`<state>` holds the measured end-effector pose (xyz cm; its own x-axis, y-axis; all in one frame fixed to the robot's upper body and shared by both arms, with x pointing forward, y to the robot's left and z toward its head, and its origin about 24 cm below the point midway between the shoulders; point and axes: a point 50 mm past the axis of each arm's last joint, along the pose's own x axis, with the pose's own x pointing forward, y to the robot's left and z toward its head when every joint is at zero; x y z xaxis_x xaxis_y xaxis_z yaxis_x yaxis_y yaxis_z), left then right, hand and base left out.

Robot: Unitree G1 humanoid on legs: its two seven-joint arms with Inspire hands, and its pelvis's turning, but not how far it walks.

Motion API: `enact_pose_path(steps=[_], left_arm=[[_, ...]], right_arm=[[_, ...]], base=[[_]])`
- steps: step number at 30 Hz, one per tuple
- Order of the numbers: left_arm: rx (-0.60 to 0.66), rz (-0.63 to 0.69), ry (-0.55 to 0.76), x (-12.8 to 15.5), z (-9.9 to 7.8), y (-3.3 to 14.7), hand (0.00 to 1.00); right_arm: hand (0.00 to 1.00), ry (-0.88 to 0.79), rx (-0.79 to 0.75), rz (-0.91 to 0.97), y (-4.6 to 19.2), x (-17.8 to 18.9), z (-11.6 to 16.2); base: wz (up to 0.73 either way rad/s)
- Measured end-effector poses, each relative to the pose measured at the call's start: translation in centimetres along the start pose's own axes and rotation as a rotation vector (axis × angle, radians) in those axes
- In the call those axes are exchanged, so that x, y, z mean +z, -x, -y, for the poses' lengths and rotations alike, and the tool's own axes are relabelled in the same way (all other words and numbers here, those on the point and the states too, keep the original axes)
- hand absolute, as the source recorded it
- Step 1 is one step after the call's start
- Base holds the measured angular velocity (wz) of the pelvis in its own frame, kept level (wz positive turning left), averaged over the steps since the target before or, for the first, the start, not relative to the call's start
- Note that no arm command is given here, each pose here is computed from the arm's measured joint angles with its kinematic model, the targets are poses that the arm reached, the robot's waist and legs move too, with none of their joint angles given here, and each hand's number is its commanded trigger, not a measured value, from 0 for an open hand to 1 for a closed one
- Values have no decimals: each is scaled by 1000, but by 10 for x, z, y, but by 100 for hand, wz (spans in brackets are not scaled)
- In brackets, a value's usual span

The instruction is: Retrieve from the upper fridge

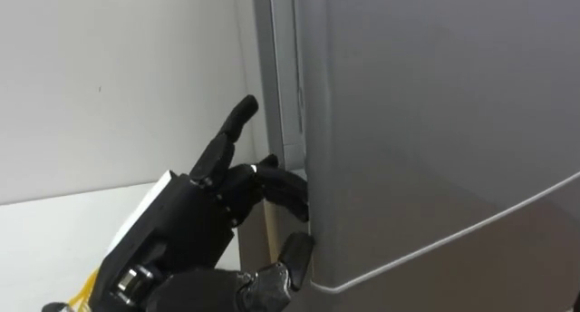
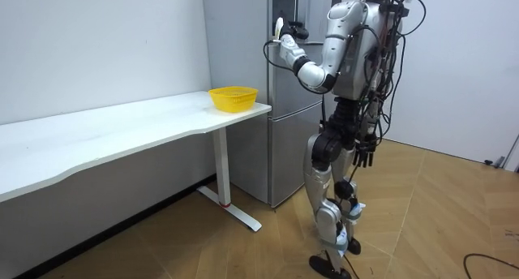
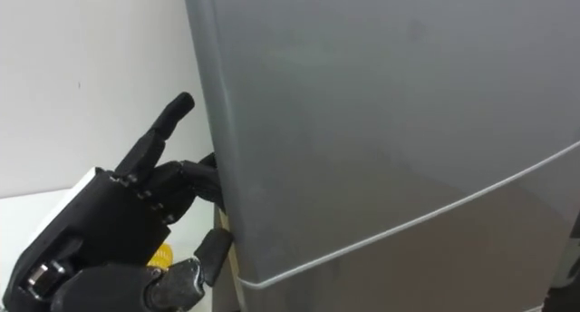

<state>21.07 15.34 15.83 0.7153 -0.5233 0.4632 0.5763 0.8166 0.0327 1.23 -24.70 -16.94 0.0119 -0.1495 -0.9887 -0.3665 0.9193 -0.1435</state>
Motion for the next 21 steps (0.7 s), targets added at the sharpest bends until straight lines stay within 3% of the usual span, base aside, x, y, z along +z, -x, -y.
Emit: enact_pose_path(steps=[8, 21], left_arm=[[-78, 21, 75, -1, 8, -2, 0], [-246, 82, 97, 4, 26, -23, 0]], right_arm=[[0, 0, -2, 0, 0, 0, 0], [0, 0, -32, 0, 1, -2, 7]], base=[[0], [-9]])
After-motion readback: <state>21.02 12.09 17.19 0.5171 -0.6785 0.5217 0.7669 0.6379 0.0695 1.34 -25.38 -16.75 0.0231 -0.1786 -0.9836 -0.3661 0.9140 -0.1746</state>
